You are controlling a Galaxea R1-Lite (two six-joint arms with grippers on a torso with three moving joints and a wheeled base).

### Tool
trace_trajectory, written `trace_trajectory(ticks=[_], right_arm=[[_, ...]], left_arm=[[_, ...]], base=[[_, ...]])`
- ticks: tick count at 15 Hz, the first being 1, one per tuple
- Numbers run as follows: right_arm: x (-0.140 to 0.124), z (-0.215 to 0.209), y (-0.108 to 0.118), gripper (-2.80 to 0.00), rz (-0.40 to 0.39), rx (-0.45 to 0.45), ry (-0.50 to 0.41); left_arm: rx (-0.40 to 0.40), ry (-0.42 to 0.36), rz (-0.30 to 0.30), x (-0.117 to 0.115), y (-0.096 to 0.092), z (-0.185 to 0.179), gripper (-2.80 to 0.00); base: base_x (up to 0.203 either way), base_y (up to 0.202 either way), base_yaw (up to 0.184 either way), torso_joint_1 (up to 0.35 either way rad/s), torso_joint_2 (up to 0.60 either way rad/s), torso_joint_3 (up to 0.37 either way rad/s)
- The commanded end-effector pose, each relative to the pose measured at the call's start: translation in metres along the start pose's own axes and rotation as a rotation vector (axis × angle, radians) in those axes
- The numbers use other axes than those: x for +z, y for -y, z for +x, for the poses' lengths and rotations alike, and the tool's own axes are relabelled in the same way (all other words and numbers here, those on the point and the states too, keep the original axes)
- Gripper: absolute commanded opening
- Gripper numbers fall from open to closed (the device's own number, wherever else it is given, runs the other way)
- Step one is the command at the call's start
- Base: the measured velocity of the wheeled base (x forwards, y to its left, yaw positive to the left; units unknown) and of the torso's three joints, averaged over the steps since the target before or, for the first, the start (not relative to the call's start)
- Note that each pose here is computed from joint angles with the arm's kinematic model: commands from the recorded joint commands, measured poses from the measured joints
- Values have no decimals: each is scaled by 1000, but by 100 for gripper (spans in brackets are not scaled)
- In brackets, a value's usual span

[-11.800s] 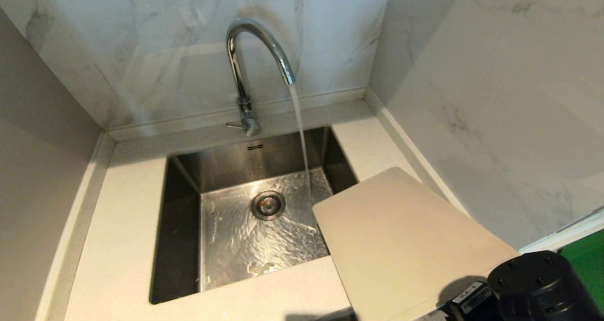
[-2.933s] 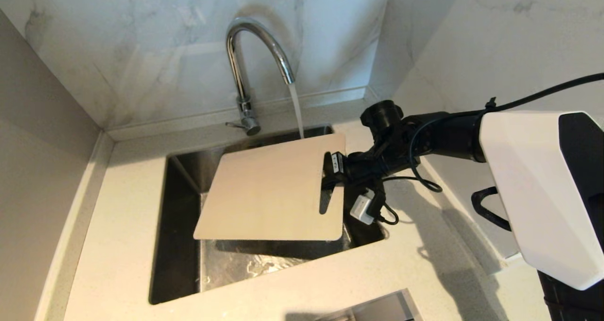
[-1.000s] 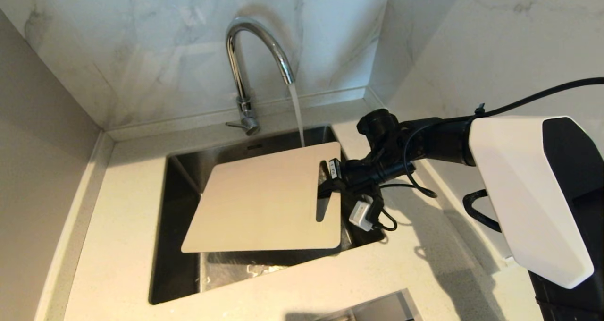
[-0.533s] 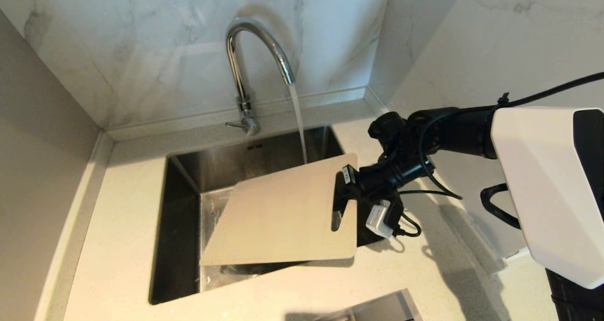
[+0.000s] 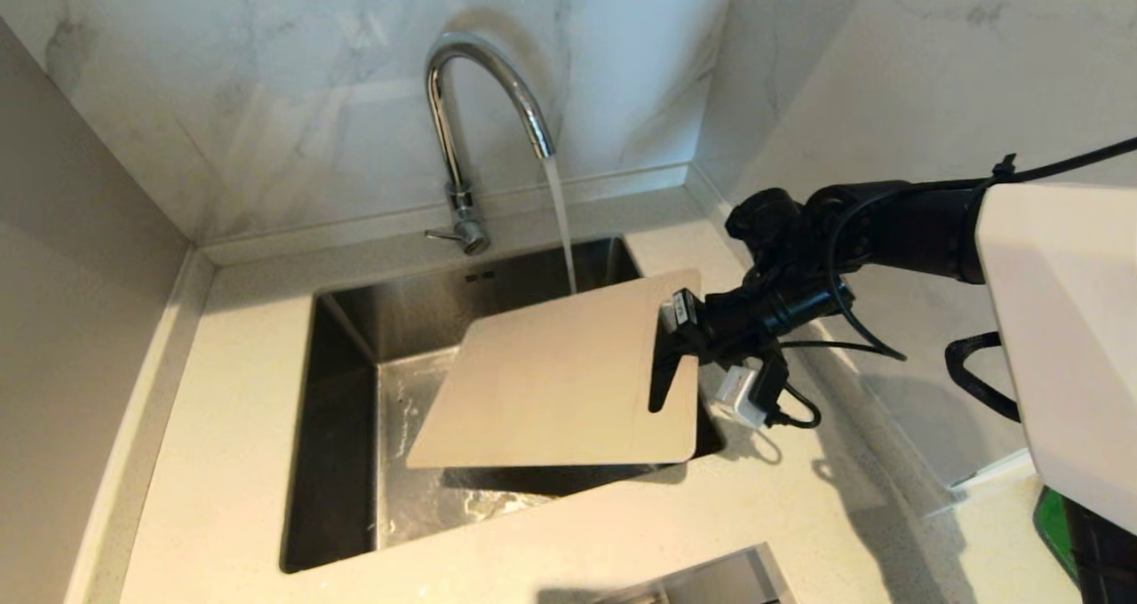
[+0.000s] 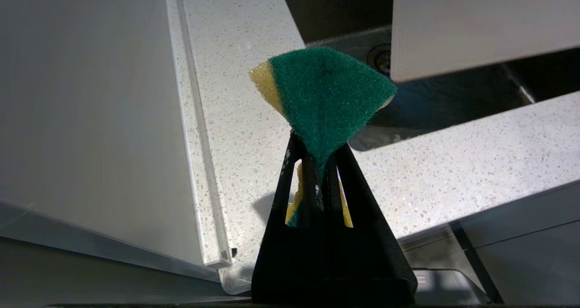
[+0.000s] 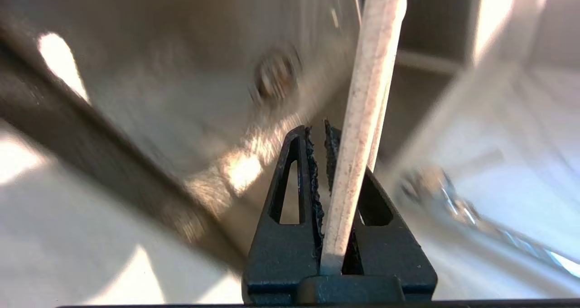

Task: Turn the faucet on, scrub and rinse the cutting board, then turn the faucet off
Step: Scrub the cutting board underwater

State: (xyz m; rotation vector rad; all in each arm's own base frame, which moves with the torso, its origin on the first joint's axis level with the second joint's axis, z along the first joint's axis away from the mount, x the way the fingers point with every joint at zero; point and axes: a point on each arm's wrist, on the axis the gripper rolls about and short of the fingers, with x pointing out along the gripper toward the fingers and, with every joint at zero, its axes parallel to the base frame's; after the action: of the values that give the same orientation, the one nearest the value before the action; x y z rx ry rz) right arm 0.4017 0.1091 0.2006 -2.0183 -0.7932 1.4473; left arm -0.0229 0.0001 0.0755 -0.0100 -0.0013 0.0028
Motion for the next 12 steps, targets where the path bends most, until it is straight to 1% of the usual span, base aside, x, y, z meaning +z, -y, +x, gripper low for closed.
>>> trace_trajectory(ticks=[1,4,7,12], right_arm=[[-1,-6,7,-280,-45,-19,-28],[-3,-8,10,-280,-71,-36,-52],[-7,-12,16,-280,-111,-56,-95],[-15,-9,16,-280,-157,-68,-149]], left_arm=[[0,-3,-1,-1,0,0,-280],[0,-2,-1,-1,0,0,-280],[0,-3,-1,-1,0,0,-280],[0,-3,-1,-1,0,0,-280]], base=[[0,0,0,0,0,0],[0,0,0,0,0,0],[0,0,0,0,0,0],[0,0,0,0,0,0]])
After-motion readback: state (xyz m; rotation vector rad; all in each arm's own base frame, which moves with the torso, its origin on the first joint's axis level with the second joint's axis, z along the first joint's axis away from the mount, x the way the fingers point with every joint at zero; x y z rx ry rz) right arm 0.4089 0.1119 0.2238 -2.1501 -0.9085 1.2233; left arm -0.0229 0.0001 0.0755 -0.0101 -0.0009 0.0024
